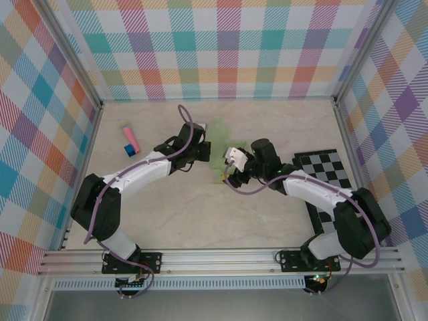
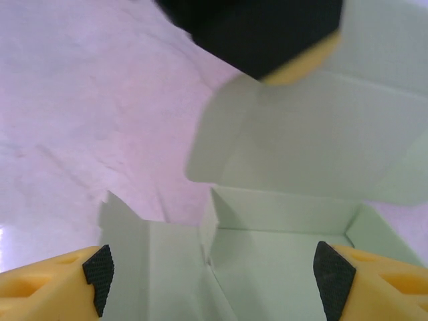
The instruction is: Fold the paper box
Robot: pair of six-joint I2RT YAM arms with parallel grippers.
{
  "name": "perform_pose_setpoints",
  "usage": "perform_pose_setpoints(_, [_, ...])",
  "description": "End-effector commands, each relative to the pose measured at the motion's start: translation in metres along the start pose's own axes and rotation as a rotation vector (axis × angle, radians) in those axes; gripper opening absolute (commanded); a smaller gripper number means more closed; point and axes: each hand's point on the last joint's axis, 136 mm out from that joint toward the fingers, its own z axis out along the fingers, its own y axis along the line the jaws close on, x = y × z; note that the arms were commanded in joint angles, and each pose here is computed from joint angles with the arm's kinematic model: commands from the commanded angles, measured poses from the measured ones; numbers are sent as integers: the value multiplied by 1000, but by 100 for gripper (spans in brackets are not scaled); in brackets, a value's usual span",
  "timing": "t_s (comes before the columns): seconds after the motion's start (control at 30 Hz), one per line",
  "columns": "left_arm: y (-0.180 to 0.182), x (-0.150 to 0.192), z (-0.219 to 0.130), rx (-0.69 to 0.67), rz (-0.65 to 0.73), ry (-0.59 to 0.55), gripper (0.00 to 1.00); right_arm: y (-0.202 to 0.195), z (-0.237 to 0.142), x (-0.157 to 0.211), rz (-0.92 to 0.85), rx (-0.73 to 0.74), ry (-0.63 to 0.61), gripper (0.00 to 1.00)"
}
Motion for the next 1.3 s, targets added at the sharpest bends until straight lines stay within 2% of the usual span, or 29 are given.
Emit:
perform_pose_setpoints(0.0, [-7,7,2,2,37,36,0,29,-19,-17,-118,-177,-50,82])
perform_pose_setpoints(0.07, [-8,7,3,5,34,38,0,42,-27,-20,-151,-255,-45,82])
perform_pose_setpoints(0.33, [-10,6,3,12,24,39,0,45,-18,2,-154,-294,55,74])
perform_pose_setpoints(0.53, [-9,7,3,10,21,38,0,36,2,27,-113,-246,144,74])
perform_pose_setpoints(0.63, [-9,7,3,12,17,41,0,29,11,35,-87,-212,170,69])
perform_pose_setpoints(0.7, [-10,7,4,15,17,42,0,26,16,38,-74,-201,176,60])
perform_pose_setpoints(0.83, [-10,7,3,15,18,42,0,23,24,40,-41,-191,175,35])
perform_pose_setpoints(0.9, [-11,5,3,16,22,38,0,20,26,42,-32,-172,178,27])
perform_pose_setpoints(1.07, [-10,7,3,14,29,40,0,13,27,44,17,-142,181,15])
perform_pose_setpoints(1.27, [-10,8,4,16,34,44,0,-3,27,42,184,-128,148,12])
